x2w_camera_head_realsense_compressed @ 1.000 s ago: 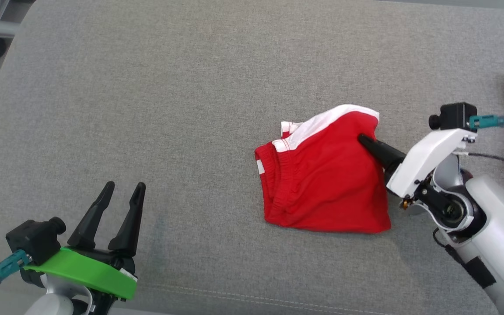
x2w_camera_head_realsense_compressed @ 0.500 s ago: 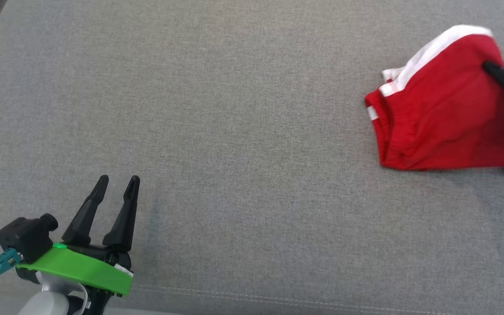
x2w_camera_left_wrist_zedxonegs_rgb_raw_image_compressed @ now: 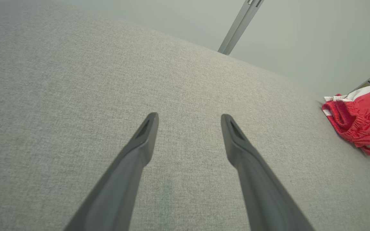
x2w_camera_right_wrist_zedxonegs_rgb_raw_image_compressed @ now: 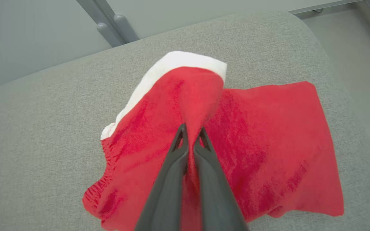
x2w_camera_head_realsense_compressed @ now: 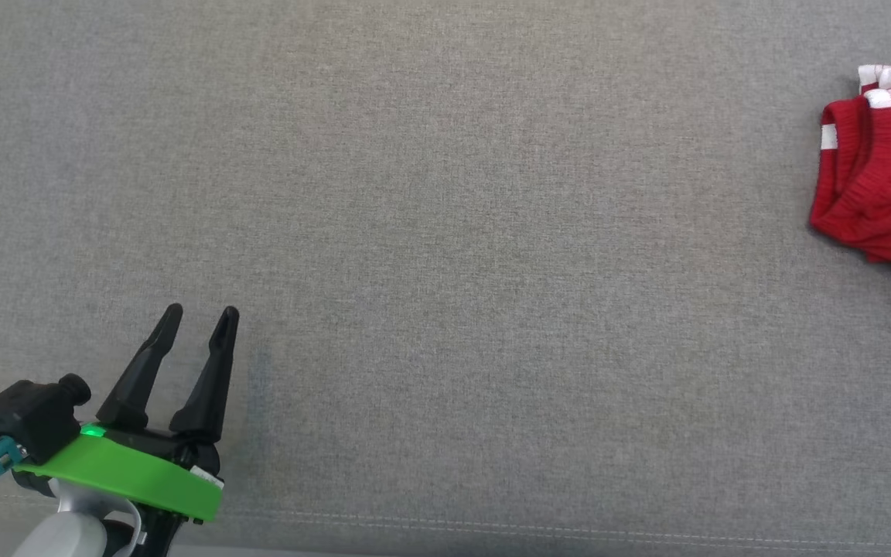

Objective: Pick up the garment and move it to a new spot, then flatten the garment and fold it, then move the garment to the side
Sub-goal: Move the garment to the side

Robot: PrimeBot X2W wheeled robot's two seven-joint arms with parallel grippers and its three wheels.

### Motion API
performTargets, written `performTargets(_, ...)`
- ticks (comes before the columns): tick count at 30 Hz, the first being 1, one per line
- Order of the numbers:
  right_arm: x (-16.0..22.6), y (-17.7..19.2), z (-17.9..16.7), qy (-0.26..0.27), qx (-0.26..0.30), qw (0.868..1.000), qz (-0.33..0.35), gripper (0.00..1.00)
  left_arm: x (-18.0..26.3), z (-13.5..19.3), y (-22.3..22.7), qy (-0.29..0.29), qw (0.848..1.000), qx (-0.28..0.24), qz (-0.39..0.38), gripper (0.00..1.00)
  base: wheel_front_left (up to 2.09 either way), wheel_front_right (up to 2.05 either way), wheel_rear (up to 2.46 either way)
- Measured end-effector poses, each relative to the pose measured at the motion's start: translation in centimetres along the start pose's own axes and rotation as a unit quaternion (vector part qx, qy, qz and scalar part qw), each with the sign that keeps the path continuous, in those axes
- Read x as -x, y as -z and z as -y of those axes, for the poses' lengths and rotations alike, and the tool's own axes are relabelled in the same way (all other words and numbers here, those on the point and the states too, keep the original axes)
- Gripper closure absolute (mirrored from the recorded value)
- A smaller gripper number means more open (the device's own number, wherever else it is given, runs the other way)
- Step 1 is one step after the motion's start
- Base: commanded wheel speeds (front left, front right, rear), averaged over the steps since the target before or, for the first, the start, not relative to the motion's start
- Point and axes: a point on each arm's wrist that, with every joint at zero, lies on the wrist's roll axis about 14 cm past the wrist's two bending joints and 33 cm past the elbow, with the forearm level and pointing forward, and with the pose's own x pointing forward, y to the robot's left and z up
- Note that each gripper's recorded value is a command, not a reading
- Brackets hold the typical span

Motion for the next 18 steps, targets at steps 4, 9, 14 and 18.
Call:
performTargets(4,-0.5,0.6,3.0,0.054,0.024,0.998,0.008,0.0,-0.3,-0.6,0.1,-0.005,1.0,-0.006,-0.006,0.0,0.0,0.0,0.0)
performTargets(9,-0.8,3.4,5.2,0.092,0.046,0.995,-0.011,0.0,-0.5,-0.5,0.7,0.0,1.0,-0.003,-0.016,0.0,0.0,0.0,0.0)
performTargets(14,-0.5,4.1,5.1,0.1,0.08,0.992,0.006,0.0,-0.7,-0.1,0.7,0.006,1.0,-0.002,-0.016,0.0,0.0,0.0,0.0)
performTargets(18,0.3,2.2,3.7,0.086,0.094,0.99,0.067,0.0,-0.9,0.0,0.2,0.008,1.0,-0.005,-0.006,0.0,0.0,0.0,0.0)
